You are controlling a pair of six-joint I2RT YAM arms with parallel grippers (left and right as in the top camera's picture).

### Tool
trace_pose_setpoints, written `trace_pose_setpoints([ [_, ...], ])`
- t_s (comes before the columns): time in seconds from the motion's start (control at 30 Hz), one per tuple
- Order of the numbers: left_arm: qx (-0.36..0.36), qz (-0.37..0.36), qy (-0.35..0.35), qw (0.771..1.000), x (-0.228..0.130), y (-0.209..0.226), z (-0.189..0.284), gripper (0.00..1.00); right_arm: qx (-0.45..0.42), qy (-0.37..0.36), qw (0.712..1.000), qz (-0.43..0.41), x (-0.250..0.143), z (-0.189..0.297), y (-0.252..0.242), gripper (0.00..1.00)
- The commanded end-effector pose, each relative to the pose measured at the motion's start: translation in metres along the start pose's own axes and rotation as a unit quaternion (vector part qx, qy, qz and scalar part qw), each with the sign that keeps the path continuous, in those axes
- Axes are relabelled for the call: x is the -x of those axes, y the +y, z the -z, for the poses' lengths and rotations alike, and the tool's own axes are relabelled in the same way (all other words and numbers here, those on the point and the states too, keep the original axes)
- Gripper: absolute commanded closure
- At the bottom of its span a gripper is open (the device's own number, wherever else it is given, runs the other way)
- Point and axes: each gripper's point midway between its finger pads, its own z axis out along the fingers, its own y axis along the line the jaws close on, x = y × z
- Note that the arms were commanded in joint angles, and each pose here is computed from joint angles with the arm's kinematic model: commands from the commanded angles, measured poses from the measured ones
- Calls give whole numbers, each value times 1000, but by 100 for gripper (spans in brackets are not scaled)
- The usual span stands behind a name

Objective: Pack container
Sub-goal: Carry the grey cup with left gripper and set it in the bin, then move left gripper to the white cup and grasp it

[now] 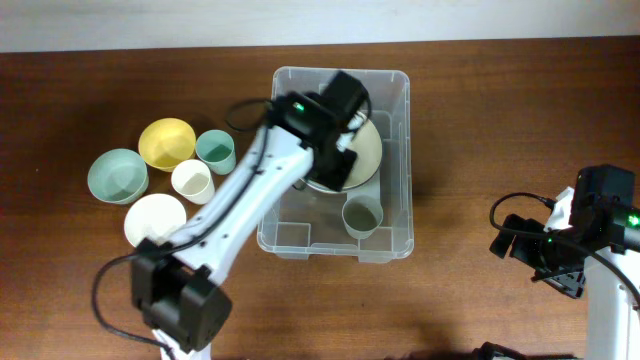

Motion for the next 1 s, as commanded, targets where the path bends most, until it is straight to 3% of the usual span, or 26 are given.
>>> trace_pose_setpoints([
  [0.0, 78, 41, -77, 993, 14, 69, 64, 43, 2, 3, 1000, 7, -1, -1, 1, 1],
  [0.13, 94, 134, -74, 984, 1, 141, 74, 42, 2, 3, 1000, 7, -1, -1, 1, 1],
  [0.37, 106, 246, -42, 963, -32, 229, 59, 41, 2, 3, 1000, 7, -1, -1, 1, 1],
  [0.6, 102, 279, 28, 954, -68, 248, 17, 42, 3, 2, 1000, 7, -1, -1, 1, 1],
  [0.97, 57, 245, 63, 966, -78, 211, -40, 46, 3, 1, 1000, 9, 0, -1, 2, 1],
])
